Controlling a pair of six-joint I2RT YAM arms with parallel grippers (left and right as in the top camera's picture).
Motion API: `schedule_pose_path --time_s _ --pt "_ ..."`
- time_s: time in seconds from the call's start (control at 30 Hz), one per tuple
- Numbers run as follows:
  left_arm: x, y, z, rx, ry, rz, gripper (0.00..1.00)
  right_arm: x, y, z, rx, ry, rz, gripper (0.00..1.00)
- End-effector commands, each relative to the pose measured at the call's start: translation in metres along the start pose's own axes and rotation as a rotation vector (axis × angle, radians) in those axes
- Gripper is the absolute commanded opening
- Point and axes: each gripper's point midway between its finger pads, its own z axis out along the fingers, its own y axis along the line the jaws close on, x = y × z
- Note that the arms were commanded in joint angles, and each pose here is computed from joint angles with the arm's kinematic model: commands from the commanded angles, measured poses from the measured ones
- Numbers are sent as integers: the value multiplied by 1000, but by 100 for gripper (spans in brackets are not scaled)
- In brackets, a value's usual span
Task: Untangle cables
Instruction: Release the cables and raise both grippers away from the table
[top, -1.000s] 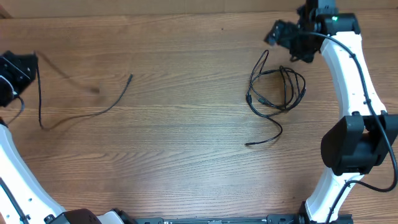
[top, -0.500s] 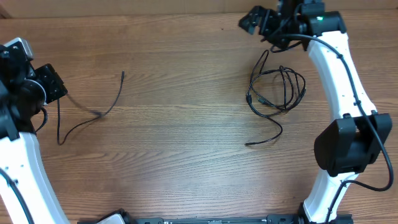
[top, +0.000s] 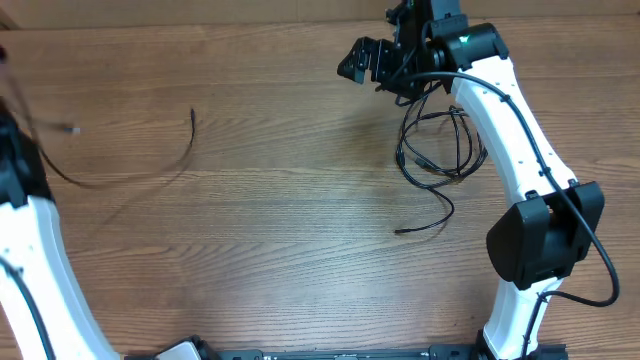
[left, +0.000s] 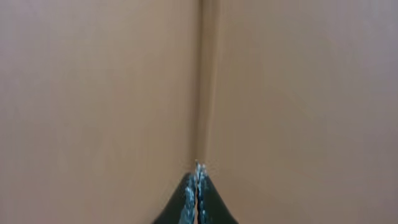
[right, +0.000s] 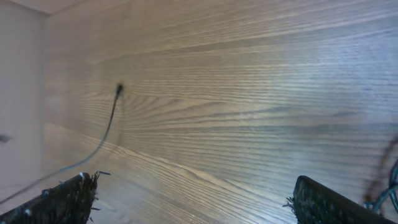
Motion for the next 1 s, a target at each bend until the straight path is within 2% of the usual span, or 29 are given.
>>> schedule_pose_path --time_s 0.0,0.13,0.23,0.27,0.37,0.5,0.53,0.57,0.6,0.63,0.67,0.7,0.9,0.97 --pt "6 13 43 -139 -45 42 4 -2 3 -3 51 -29 -25 100" --pt "46 3 105 -139 34 66 4 5 11 1 45 -15 -41 100" --pt "111 -14 139 -90 231 115 4 9 20 4 37 -10 -59 100" --pt "153 -29 145 -26 361 139 4 7 23 6 40 -25 -72 100" --pt "211 -51 137 46 548 123 4 -1 26 7 53 -67 -92 100" --pt "256 -69 106 112 750 104 4 -13 27 6 59 -119 -107 100" --pt "264 -72 97 129 800 101 8 -16 29 5 55 -131 -111 100" --pt "272 -75 89 146 844 101 25 -18 29 5 54 -142 -115 100" --pt "279 -78 79 167 892 100 58 -21 31 5 49 -152 -119 100" --pt "286 -80 70 185 936 98 81 -22 32 5 46 -159 -122 100" --pt "291 -81 62 198 977 91 88 -24 33 4 42 -166 -124 100" --pt "297 -81 53 198 1020 79 93 -26 34 4 39 -173 -127 100" --pt "318 -68 6 127 1242 30 100 -32 38 3 26 -197 -137 100" --pt "317 -69 -9 157 1294 40 100 -31 37 3 27 -195 -136 100"
